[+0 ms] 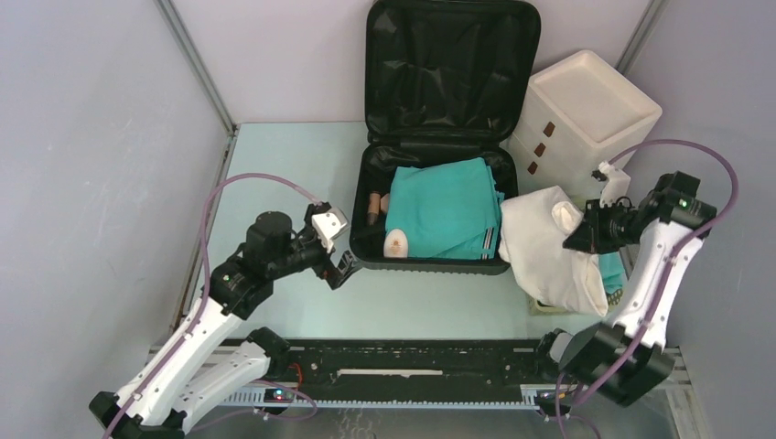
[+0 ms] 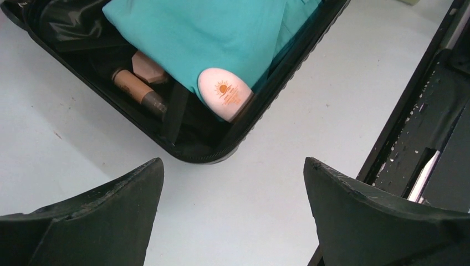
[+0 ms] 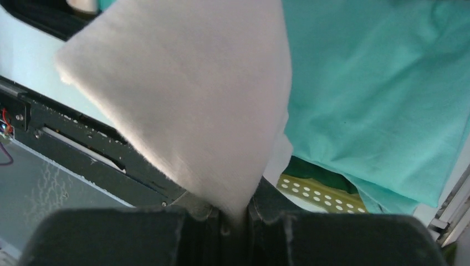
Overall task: Open, take out, and arrange the luggage
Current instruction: Place the clothes in the bin.
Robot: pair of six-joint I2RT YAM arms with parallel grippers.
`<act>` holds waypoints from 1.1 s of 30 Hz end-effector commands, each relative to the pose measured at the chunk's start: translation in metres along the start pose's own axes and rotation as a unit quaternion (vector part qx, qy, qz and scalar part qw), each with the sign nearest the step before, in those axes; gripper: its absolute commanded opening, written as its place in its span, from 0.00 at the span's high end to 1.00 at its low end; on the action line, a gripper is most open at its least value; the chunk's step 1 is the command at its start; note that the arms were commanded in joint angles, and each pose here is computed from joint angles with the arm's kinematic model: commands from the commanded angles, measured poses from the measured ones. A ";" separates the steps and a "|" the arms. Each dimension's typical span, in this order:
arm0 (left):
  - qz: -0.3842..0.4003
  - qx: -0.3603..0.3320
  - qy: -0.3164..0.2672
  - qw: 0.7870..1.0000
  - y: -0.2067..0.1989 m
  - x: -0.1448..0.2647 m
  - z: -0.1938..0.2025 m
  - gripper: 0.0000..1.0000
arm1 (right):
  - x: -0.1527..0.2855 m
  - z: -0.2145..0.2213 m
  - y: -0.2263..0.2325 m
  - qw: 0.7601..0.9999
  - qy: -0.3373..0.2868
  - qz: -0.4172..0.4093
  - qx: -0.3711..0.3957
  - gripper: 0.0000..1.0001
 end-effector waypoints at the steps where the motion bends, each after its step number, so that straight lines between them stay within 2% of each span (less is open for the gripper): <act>1: -0.013 -0.017 -0.019 1.000 0.006 -0.003 0.004 0.00 | -0.023 0.000 -0.045 0.999 0.022 0.021 -0.045 0.96; 5: -0.008 -0.018 -0.021 1.000 0.005 -0.006 0.007 0.00 | -0.053 0.009 -0.086 0.994 0.060 0.026 -0.084 0.92; 9: -0.005 -0.018 -0.019 1.000 0.005 -0.007 0.008 0.00 | -0.071 0.015 -0.111 0.991 0.085 0.040 -0.095 0.79; 12: -0.002 -0.018 -0.020 1.000 0.004 -0.007 0.008 0.00 | -0.079 0.018 -0.127 0.988 0.103 0.067 -0.089 0.64; 14: -0.002 -0.017 -0.018 1.000 0.005 -0.008 0.009 0.00 | -0.077 0.015 -0.137 0.986 0.109 0.094 -0.080 0.54; 22: 0.000 -0.016 -0.018 1.000 0.005 -0.008 0.009 0.00 | -0.034 -0.018 -0.153 0.976 0.086 0.200 -0.020 0.40; 24: -0.001 -0.015 -0.018 1.000 0.005 -0.008 0.010 0.00 | -0.021 -0.029 -0.145 0.976 0.065 0.206 0.000 0.41; 27: 0.001 -0.015 -0.018 1.000 0.005 -0.009 0.009 0.00 | -0.010 -0.052 -0.108 0.985 0.006 0.161 0.062 0.41; 31: 0.005 -0.013 -0.018 1.000 0.004 -0.009 0.009 0.00 | -0.017 -0.068 -0.024 0.985 -0.084 0.010 0.151 0.41; 33: 0.005 -0.012 -0.017 1.000 0.004 -0.009 0.010 0.00 | -0.032 -0.067 0.018 0.976 -0.100 -0.068 0.183 0.41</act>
Point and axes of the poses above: each gripper's point midway between its finger pads, its own x axis back along the fingers, its own y axis along the line the jaws close on, z = x × y, the point moved 3 cm from there along x, back along the fingers, and after that the axes turned 7 degrees about x, right-handed, at the moved point
